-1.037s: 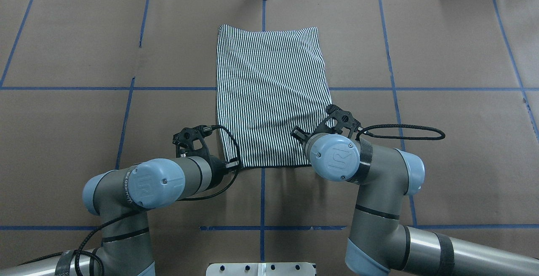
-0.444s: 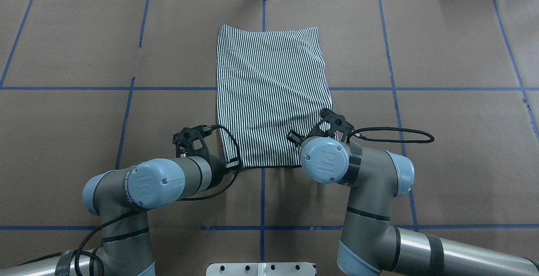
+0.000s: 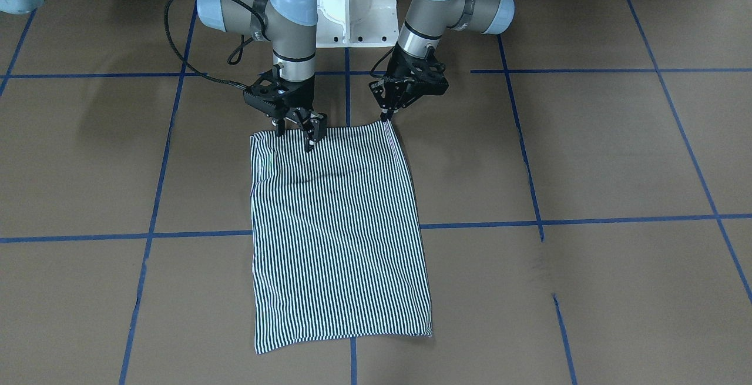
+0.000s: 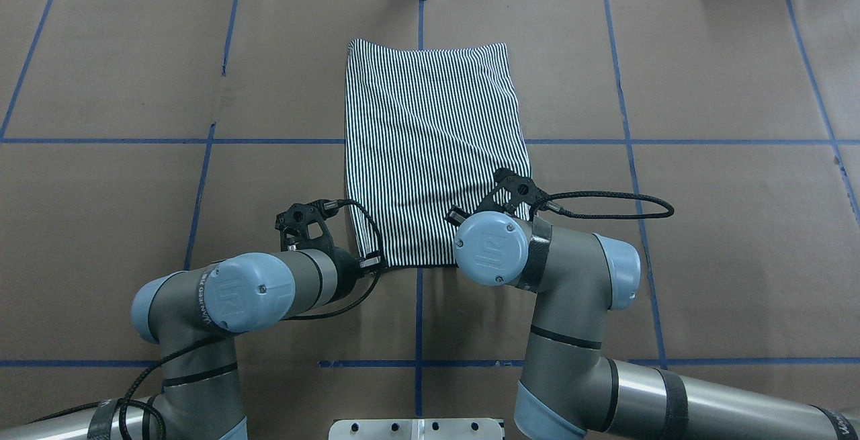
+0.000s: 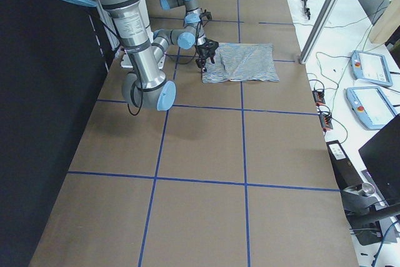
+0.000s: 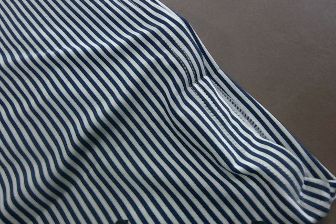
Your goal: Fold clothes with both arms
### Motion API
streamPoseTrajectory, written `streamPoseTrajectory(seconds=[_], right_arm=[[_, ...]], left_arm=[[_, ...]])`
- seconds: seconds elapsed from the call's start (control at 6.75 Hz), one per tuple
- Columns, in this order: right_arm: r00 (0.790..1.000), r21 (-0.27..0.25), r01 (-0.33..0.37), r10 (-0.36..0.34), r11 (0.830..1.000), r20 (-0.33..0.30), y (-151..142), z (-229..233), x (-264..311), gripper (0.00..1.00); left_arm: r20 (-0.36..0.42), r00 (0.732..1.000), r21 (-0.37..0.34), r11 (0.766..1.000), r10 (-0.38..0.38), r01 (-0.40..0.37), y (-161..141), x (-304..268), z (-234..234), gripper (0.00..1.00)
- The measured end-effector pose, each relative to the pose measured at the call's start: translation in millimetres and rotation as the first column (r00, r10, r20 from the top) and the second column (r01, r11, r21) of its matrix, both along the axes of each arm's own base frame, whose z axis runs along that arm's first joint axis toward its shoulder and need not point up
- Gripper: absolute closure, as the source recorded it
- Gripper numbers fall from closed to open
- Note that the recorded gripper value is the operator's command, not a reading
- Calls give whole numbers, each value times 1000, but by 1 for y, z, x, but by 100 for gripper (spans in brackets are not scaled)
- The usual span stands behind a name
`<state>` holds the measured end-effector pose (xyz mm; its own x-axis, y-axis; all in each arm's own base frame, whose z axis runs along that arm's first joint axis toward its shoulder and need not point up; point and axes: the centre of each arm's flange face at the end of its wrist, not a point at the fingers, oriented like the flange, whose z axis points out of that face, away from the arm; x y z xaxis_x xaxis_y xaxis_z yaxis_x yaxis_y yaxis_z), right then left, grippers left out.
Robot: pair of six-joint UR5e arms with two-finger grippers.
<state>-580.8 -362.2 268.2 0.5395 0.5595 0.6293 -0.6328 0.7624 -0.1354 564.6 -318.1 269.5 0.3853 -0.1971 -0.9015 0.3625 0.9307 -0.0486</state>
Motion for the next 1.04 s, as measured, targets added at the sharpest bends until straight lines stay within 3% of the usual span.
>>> streamPoseTrajectory(seconds=[0.44,1.04], right_arm=[[998,-8,37,-37,999,-43,-4,6,0,17],[998,-13,36,-36,999,-49,-6,10,-4,20]], left_arm=[[1,1000,-1,1000,1,-1,0,0,1,100],[-1,1000,0,1000,1,-1,0,0,0,100]])
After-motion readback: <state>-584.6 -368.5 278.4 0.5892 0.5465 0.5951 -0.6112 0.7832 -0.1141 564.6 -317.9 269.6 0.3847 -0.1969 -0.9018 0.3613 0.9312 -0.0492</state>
